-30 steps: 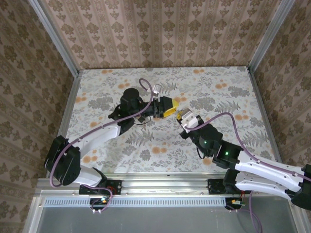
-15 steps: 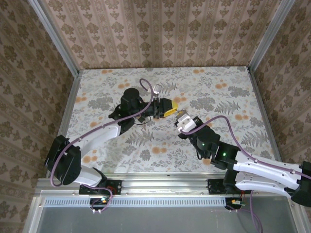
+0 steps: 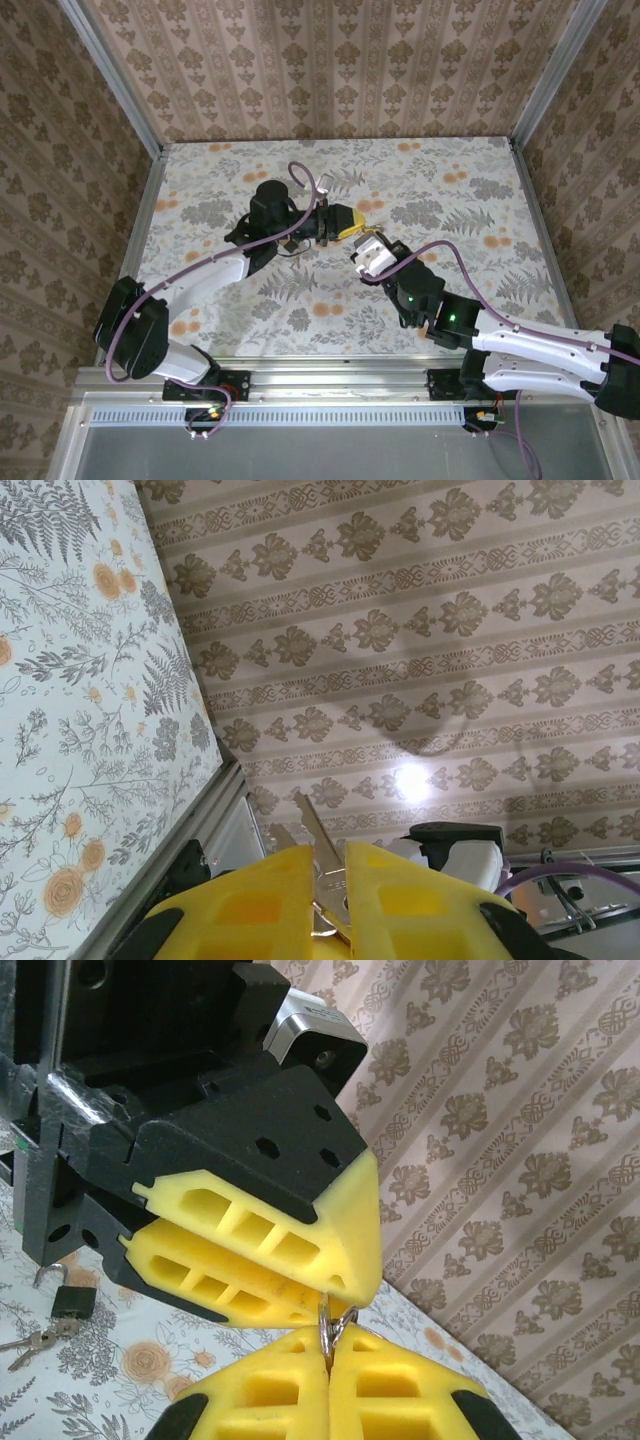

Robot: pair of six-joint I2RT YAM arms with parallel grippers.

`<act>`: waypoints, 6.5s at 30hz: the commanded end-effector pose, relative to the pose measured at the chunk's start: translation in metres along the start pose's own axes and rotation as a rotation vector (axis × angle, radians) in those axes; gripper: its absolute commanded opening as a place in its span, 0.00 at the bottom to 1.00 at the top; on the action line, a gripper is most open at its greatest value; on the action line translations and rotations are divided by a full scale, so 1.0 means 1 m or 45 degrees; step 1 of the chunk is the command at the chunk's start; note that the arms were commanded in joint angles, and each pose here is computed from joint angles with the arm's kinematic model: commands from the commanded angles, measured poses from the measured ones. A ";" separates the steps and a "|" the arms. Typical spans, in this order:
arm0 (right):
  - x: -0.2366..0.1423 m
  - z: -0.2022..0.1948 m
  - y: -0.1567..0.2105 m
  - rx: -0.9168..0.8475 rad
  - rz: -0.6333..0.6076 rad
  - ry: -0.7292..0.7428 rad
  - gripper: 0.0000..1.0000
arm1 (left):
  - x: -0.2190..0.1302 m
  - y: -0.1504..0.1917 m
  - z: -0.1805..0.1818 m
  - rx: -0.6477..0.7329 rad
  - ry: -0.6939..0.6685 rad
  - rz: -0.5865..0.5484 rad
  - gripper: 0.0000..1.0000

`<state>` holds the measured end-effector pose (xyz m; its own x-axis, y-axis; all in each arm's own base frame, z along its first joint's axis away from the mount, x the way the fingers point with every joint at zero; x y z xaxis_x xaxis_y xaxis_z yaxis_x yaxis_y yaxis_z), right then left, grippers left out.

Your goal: Unlock with the key

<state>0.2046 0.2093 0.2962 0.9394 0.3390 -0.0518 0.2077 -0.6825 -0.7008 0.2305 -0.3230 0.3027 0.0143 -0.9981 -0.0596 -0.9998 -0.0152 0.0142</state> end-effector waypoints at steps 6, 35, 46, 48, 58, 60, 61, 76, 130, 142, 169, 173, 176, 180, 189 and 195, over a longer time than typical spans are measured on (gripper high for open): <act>-0.004 -0.003 0.003 0.050 0.020 0.019 0.12 | -0.004 -0.001 -0.019 0.078 0.052 0.016 0.00; 0.008 -0.023 -0.003 1.639 -0.102 -0.754 0.45 | -0.023 0.013 -0.022 0.652 -0.340 -0.265 0.00; 0.013 -0.030 -0.001 1.870 -0.256 -0.839 0.39 | -0.020 0.025 -0.042 0.699 -0.130 -0.268 0.00; 0.012 -0.031 -0.003 1.874 -0.272 -0.855 0.37 | -0.022 0.025 -0.043 0.698 -0.130 -0.279 0.00; 0.011 -0.026 -0.006 1.890 -0.295 -0.927 0.37 | -0.031 0.023 -0.049 0.685 -0.053 -0.338 0.00; 0.011 -0.025 -0.006 1.884 -0.281 -0.940 0.38 | -0.031 0.023 -0.050 0.684 -0.040 -0.338 0.00; 0.012 -0.025 -0.007 1.882 -0.279 -0.945 0.38 | -0.031 0.024 -0.051 0.682 -0.036 -0.338 0.00; 0.017 -0.021 -0.007 1.878 -0.265 -0.966 0.24 | -0.033 0.021 -0.051 0.663 0.001 -0.350 0.00; -0.065 -0.015 0.158 1.600 0.564 -0.186 0.00 | 0.072 -0.129 0.167 0.337 -1.425 0.080 0.76; -0.070 -0.010 0.166 1.598 0.602 -0.168 0.00 | 0.098 -0.144 0.199 0.474 -1.618 0.067 0.75; -0.067 -0.006 0.174 1.606 0.631 -0.149 0.00 | 0.119 -0.130 0.237 0.536 -1.728 0.103 0.39; -0.066 -0.005 0.175 1.620 0.628 -0.148 0.00 | 0.105 -0.126 0.240 0.520 -1.817 0.097 0.34; -0.066 -0.003 0.176 1.624 0.631 -0.152 0.00 | 0.093 -0.121 0.236 0.507 -1.849 0.080 0.32; -0.064 -0.001 0.177 1.636 0.629 -0.157 0.00 | 0.077 -0.115 0.218 0.483 -1.809 0.026 0.31; -0.054 0.005 0.180 1.678 0.628 -0.177 0.00 | 0.040 -0.087 0.221 0.359 -1.865 0.040 0.32; -0.052 0.007 0.181 1.682 0.630 -0.190 0.00 | 0.032 -0.077 0.230 0.291 -1.896 0.054 0.46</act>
<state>0.1895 0.0719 0.1655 0.7737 0.3567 -0.5236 -0.6259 0.3026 -0.7188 0.3104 -0.3500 0.0718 0.1315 -0.0530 -0.9899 -0.9710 0.1944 -0.1394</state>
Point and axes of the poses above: each hand's point on the last joint's axis, 136 mm out from that joint toward the fingers, its own x axis out along the fingers, its own z axis along the line the jaws close on, y = z × x, the point moved 5 cm from there along -x, back along the fingers, and after that the axes turned 14 degrees about -x, right-handed, at the moved point
